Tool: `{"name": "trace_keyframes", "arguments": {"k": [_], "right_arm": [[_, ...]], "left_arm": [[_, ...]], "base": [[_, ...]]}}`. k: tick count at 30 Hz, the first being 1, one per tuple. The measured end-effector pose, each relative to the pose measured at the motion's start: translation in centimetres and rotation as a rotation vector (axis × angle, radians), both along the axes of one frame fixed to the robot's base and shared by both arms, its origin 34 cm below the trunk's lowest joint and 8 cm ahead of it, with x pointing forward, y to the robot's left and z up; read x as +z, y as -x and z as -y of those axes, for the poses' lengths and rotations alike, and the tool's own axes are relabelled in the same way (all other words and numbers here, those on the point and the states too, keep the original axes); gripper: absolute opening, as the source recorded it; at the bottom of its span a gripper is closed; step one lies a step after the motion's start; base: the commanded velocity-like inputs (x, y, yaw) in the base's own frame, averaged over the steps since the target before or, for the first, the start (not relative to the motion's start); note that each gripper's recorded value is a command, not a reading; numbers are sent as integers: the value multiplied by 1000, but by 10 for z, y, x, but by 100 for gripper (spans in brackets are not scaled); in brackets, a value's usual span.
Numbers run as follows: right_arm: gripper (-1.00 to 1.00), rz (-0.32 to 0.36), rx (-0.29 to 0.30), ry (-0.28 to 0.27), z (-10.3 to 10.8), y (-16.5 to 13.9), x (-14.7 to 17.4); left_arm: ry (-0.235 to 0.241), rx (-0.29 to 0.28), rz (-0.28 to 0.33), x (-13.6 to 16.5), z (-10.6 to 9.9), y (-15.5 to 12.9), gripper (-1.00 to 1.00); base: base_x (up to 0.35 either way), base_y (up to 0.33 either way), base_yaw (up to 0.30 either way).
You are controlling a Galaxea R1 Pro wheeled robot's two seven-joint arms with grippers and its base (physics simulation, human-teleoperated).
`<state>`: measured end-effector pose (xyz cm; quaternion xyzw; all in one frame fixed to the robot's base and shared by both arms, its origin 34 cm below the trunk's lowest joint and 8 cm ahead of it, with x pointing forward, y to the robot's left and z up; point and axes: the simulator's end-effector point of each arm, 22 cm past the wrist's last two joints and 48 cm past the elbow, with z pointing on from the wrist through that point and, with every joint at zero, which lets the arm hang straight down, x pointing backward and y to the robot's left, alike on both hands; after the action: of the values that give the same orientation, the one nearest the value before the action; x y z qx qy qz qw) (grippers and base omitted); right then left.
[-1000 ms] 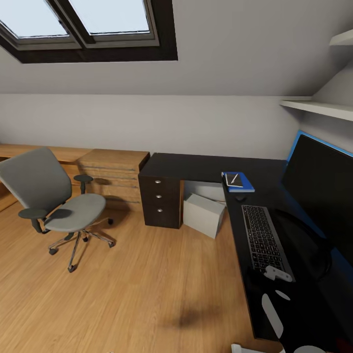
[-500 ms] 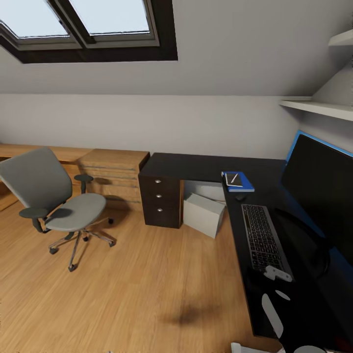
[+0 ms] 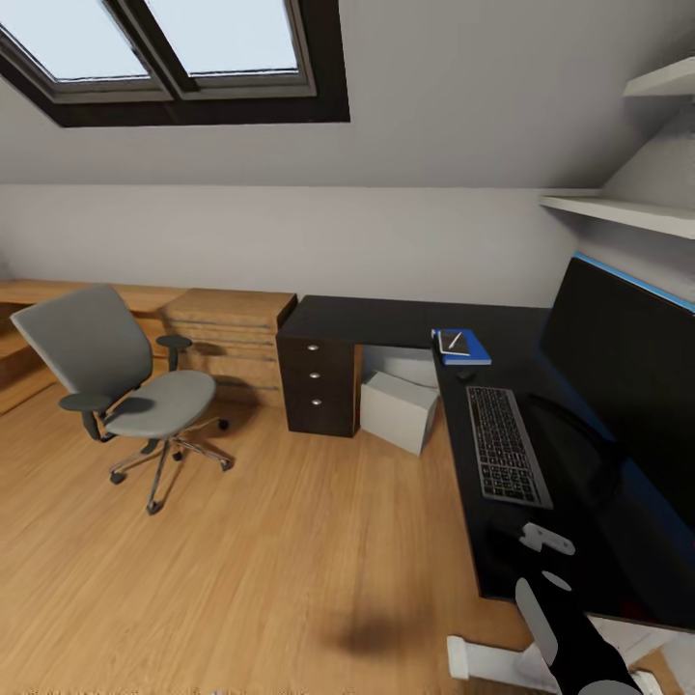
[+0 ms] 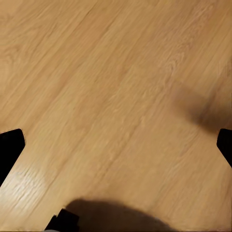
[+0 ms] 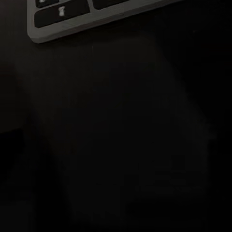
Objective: In the bedroom, organize the workspace by keeping the computer under the desk, ensuring the monitor is on the desk, placing the keyboard on the desk next to the monitor, placing the mouse on the desk next to the keyboard, moving the folder from the swivel chair onto the desk next to the mouse, stacking the notebook on top of the folder with the pen on top of the notebook, and positioning the swivel chair next to the desk.
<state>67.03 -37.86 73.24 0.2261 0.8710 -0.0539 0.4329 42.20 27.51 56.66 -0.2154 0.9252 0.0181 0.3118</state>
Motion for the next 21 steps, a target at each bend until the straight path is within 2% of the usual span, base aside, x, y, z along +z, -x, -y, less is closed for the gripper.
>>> {"name": "trace_keyframes", "arguments": {"k": [10,21], "right_arm": [[100,0,2,0,0,0,0],[100,6,16,2,-6,-2,1]], "left_arm": [[-1,0,0,0,-1,0,100],[0,1,0,0,0,0,100]], "base": [[-268,0,0],[-60,0,0]]}}
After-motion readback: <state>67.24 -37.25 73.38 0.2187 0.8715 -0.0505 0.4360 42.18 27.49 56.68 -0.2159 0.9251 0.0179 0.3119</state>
